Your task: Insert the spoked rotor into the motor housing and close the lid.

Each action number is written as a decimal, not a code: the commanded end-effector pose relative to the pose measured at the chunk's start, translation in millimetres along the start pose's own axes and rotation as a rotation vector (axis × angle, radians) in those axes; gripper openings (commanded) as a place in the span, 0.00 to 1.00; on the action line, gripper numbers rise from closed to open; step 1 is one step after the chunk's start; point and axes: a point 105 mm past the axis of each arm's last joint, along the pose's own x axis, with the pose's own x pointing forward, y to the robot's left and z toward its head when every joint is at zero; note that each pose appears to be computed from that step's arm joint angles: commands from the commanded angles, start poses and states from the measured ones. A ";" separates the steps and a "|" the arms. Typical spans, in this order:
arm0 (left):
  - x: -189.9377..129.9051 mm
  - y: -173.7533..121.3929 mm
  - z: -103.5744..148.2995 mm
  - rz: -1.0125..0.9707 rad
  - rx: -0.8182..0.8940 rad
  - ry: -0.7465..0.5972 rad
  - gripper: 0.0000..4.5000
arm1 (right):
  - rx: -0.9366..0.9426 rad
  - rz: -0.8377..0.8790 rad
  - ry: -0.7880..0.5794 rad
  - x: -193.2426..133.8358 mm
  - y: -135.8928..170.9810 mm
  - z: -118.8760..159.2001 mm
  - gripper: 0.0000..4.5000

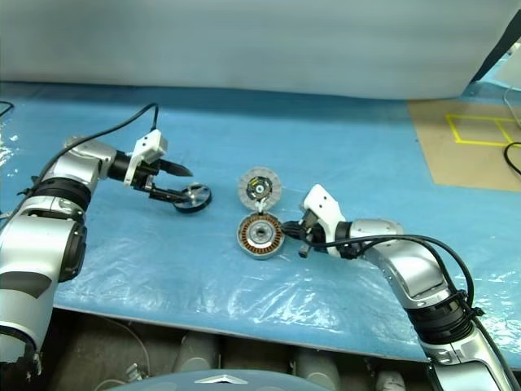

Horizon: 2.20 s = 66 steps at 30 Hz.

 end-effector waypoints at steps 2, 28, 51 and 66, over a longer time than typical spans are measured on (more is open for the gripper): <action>-6.2 6.2 -5.4 0.062 0.055 0.063 1.00 | -0.041 0.008 -0.022 -1.2 4.7 8.5 0.01; 10.7 -0.9 -18.8 0.008 0.096 0.148 0.65 | -0.024 -0.021 0.009 -1.2 4.3 -1.9 0.00; 20.4 -11.8 -38.8 -0.051 0.104 0.210 0.35 | -0.024 -0.046 0.016 -1.9 1.9 -3.5 0.00; 30.0 -26.6 -45.1 -0.108 0.114 0.121 0.30 | -0.030 -0.056 0.003 -2.8 -3.9 2.4 0.00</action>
